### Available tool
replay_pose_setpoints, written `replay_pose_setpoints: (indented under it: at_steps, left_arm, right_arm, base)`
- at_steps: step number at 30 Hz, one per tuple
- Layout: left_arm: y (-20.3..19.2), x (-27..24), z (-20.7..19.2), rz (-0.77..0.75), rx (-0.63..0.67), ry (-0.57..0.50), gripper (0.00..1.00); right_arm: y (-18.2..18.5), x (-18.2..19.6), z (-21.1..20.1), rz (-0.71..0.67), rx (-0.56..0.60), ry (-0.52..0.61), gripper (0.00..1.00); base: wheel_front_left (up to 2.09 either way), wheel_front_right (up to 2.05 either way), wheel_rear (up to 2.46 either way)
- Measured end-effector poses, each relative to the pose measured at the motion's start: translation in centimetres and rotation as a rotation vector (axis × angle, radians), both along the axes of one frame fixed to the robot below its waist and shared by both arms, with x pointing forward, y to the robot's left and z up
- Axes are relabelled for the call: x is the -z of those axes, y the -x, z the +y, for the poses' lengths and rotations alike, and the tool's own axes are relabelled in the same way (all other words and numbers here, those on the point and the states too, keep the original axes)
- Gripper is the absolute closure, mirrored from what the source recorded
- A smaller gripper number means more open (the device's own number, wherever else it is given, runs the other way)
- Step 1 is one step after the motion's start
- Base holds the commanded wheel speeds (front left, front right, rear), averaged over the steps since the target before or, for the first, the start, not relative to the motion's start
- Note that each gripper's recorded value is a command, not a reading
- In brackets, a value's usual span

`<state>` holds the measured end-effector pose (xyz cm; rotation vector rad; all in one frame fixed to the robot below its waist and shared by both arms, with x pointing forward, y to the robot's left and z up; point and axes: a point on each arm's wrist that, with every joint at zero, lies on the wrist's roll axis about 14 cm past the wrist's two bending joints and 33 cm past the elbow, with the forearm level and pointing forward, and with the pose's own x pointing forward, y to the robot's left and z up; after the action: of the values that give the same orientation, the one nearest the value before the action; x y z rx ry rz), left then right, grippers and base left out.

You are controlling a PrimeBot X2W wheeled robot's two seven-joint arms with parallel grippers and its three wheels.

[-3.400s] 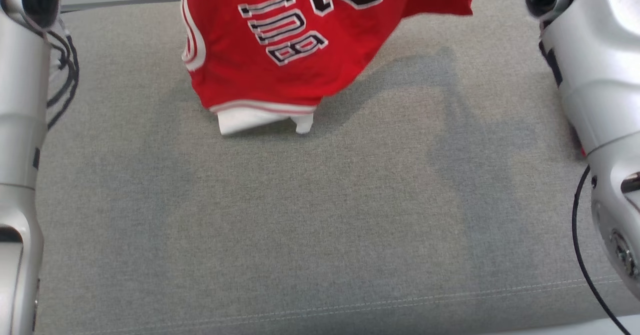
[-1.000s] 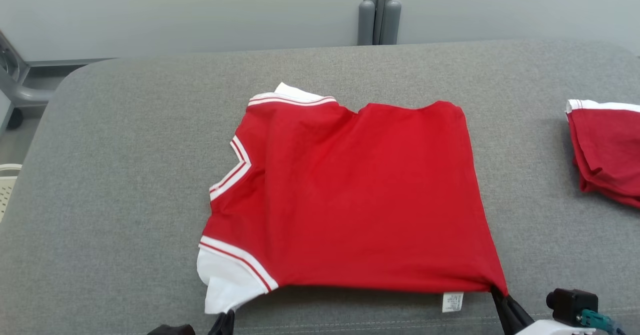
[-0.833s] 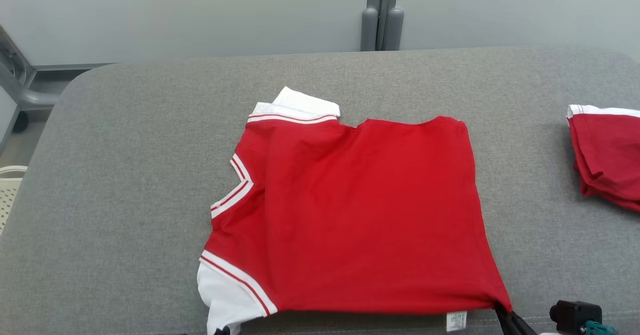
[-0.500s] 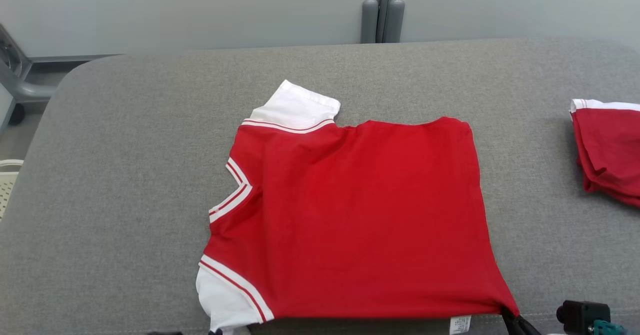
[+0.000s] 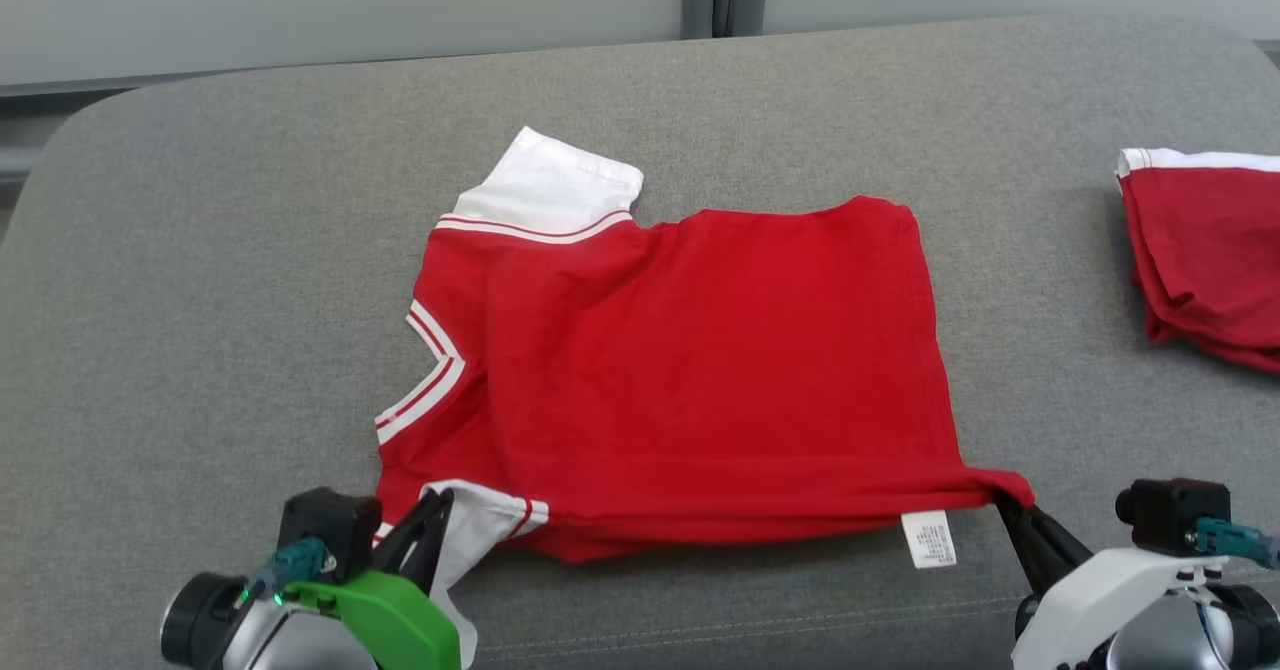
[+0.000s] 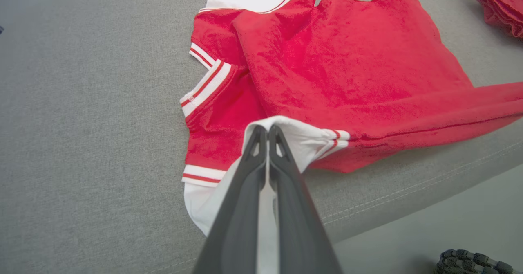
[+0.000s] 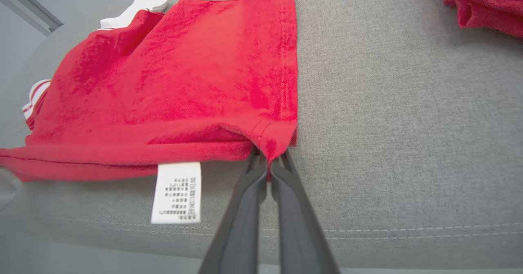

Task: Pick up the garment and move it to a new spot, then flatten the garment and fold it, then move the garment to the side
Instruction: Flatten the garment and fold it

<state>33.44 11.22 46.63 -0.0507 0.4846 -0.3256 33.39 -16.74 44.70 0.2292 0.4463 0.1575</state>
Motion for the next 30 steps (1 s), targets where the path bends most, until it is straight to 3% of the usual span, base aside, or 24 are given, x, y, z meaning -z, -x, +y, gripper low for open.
replay_pose_setpoints:
  at_steps: [12, 26, 27, 28, 29, 30]
  left_arm:
    - [-6.5, 2.2, -1.6, -0.002, 0.120, -0.070, 1.00]
    - [-11.3, 4.1, -2.5, -0.033, 0.119, -0.046, 1.00]
    - [-11.5, 4.4, -2.5, -0.027, 0.113, -0.043, 1.00]
    - [-11.6, 4.6, -2.4, -0.029, 0.103, -0.037, 0.71]
    - [-11.8, 4.6, -2.4, -0.037, 0.097, -0.031, 0.22]
    - [-12.0, 4.6, -2.4, -0.040, 0.089, -0.019, 0.00]
  right_arm:
    - [-5.0, 1.3, 0.0, -0.004, 0.020, -0.042, 1.00]
    - [-9.1, 3.3, 1.0, -0.010, 0.044, -0.132, 1.00]
    - [-9.2, 3.4, 1.0, -0.011, 0.046, -0.133, 0.94]
    - [-9.4, 3.3, 1.0, -0.020, 0.057, -0.152, 0.62]
    - [-9.5, 3.2, 1.1, -0.031, 0.067, -0.174, 0.00]
    - [-9.5, 3.1, 1.2, -0.040, 0.064, -0.177, 0.00]
  base:
    - [0.00, 0.00, 0.00]
    - [0.00, 0.00, 0.00]
    - [0.00, 0.00, 0.00]
    - [0.00, 0.00, 0.00]
    - [0.00, 0.00, 0.00]
    - [0.00, 0.00, 0.00]
